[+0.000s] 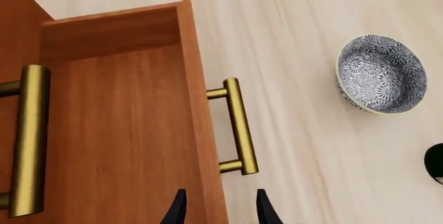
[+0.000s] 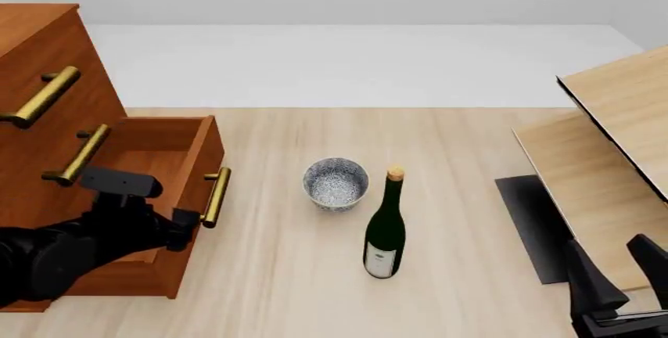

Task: Put the wine bottle in the bottom drawer of the cabinet.

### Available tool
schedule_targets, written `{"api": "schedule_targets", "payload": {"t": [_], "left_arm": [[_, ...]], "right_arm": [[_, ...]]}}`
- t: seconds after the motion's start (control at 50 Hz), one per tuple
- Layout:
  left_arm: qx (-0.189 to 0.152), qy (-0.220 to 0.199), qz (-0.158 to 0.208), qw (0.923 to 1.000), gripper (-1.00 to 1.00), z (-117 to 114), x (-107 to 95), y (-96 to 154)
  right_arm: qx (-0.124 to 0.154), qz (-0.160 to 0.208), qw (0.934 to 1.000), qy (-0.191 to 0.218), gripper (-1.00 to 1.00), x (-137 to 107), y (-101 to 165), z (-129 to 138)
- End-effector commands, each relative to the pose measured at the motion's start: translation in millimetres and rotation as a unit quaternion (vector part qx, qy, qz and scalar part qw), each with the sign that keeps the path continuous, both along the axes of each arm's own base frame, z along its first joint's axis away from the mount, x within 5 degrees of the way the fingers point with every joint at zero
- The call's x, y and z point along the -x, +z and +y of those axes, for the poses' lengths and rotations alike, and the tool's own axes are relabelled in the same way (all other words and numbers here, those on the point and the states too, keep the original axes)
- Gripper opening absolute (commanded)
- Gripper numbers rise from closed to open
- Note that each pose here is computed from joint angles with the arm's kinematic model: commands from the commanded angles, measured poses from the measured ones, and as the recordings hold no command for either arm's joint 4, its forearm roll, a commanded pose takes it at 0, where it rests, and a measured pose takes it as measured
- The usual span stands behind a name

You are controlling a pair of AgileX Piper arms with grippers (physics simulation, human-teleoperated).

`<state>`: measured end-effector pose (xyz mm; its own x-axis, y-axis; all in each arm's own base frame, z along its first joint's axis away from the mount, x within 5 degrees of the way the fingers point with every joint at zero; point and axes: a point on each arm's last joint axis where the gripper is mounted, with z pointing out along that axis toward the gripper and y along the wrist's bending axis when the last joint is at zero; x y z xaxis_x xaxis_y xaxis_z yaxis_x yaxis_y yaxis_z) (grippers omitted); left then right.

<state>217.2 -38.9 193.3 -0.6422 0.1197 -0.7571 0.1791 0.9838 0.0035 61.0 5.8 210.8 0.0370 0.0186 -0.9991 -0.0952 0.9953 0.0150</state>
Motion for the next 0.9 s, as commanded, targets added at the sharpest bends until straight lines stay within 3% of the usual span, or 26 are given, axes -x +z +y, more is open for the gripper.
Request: {"api": "schedule_targets", "payload": {"t": [0.02, 0.28, 0.3, 0.9], "left_arm": [[0.0, -0.003, 0.004, 1.0, 1.0, -2.0, -0.3, -6.7], [0.018, -0.009, 0.014, 0.9997, 1.0, -12.6, -0.7, -13.8], [0.006, -0.023, 0.01, 0.9997, 1.0, -13.7, 0.3, -14.1], [0.017, -0.052, 0.013, 0.9984, 1.0, -32.7, -1.6, -14.1]], "right_arm": [[0.001, 0.0, 1.0, -0.001, 1.0, 0.0, -0.1, -0.1], [0.003, -0.001, 1.0, -0.001, 1.0, -0.1, 0.3, 0.0], [0.003, -0.002, 1.0, 0.0, 1.0, 0.5, 0.2, -0.1], [0.003, 0.001, 1.0, 0.004, 1.0, 0.0, 0.0, 0.5]]}}
